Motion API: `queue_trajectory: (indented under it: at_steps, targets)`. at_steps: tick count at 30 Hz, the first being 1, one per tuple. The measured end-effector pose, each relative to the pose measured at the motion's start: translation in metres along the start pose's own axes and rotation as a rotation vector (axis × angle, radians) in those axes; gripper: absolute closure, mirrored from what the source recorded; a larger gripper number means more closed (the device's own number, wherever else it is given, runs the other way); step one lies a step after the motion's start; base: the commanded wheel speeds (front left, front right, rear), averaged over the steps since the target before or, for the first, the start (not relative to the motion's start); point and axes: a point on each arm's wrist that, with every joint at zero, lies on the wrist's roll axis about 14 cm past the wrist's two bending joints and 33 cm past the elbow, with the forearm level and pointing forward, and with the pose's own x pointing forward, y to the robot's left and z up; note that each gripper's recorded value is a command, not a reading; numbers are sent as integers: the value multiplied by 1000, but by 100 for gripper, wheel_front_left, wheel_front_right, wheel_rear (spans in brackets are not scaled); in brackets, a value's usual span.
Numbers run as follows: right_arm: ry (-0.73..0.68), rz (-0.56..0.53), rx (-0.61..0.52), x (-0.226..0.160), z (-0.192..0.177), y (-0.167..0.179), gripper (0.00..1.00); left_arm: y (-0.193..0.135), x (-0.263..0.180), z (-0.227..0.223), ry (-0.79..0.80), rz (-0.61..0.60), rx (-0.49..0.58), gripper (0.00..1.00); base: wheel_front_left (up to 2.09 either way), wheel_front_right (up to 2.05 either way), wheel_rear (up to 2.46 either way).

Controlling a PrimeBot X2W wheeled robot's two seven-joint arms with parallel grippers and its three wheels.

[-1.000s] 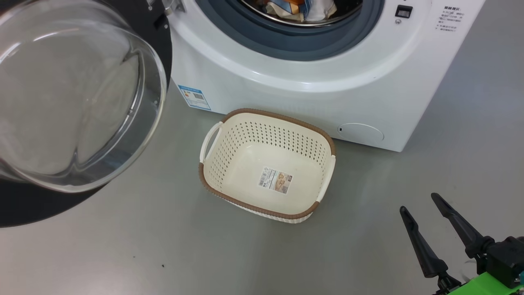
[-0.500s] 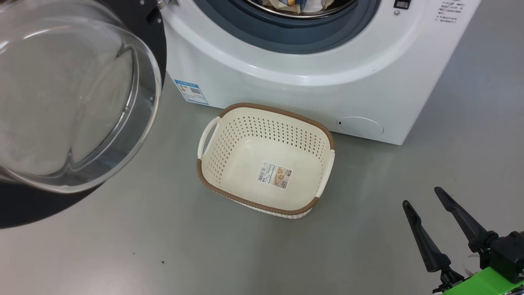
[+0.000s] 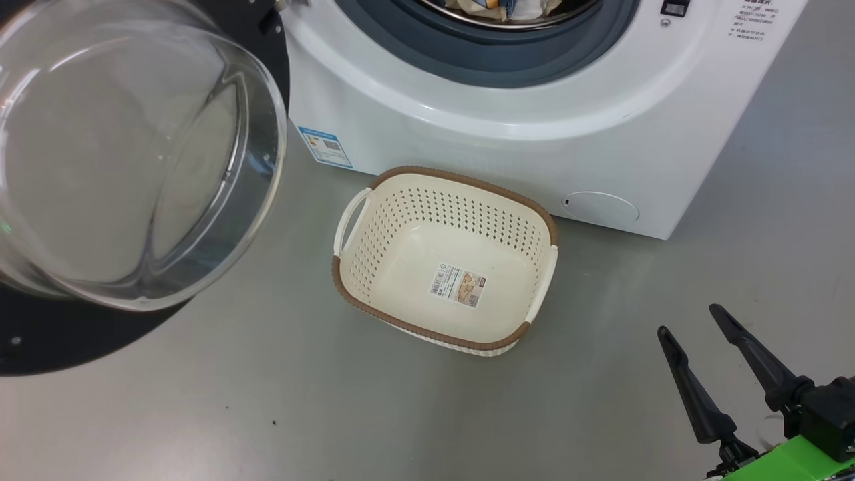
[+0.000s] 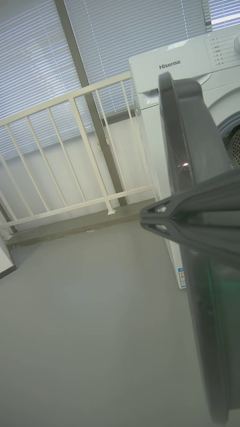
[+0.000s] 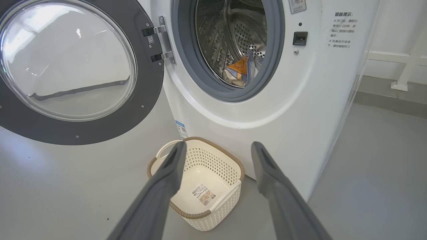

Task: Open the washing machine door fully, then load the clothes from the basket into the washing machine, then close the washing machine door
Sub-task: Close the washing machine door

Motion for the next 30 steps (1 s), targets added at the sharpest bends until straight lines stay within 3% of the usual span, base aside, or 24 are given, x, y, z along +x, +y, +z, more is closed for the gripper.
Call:
queue_trajectory:
  at_steps: [18,30]
  targets:
    - [-12,1,-7,2,4,0,0,-32,-30,-70,303,-164,-69,100,0,0,0]
    - [-12,-17,-2,1,3,-5,0,-43,-47,-116,511,-262,-37,100,0,0,0]
